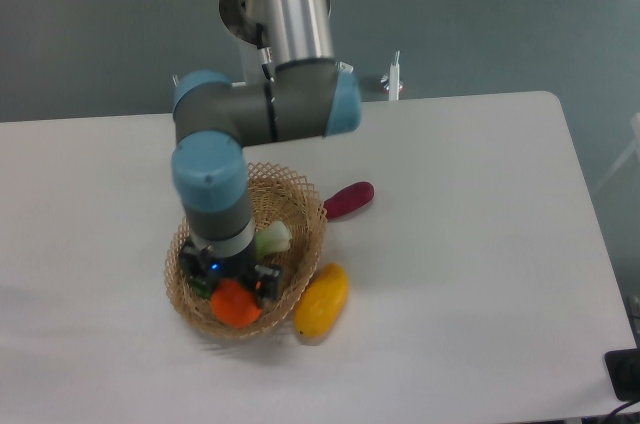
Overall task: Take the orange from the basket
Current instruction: 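Lift the orange out of the basket and carry it beside the basket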
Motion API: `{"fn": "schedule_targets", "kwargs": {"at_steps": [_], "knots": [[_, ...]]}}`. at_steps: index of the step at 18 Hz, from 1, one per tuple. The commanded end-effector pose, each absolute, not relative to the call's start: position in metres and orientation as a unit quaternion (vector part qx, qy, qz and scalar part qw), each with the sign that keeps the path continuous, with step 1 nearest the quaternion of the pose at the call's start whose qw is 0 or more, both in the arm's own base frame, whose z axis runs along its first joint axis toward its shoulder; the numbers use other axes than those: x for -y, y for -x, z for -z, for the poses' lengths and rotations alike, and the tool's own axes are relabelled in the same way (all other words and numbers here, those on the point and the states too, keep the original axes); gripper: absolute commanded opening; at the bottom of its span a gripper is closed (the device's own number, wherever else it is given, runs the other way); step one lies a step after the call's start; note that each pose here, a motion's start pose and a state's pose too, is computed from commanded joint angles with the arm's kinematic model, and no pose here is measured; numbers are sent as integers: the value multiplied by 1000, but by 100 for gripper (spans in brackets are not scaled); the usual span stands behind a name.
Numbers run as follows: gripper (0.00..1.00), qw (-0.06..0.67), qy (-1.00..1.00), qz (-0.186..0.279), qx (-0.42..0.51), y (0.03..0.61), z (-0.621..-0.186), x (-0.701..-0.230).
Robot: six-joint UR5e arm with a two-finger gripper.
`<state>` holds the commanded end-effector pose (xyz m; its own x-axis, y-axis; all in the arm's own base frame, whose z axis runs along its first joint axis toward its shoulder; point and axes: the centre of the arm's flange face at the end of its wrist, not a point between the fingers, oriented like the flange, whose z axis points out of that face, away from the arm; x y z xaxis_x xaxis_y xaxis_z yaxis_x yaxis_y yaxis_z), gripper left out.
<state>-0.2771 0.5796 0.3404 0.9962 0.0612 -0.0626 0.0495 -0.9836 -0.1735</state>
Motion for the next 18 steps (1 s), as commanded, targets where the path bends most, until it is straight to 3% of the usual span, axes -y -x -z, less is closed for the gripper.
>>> {"fn": "schedule_targets", "kwargs": {"at_steps": [9, 18], "knots": [[68, 68, 997, -10, -17, 378, -412, -508], [67, 65, 998, -12, -19, 410, -420, -479]]}}
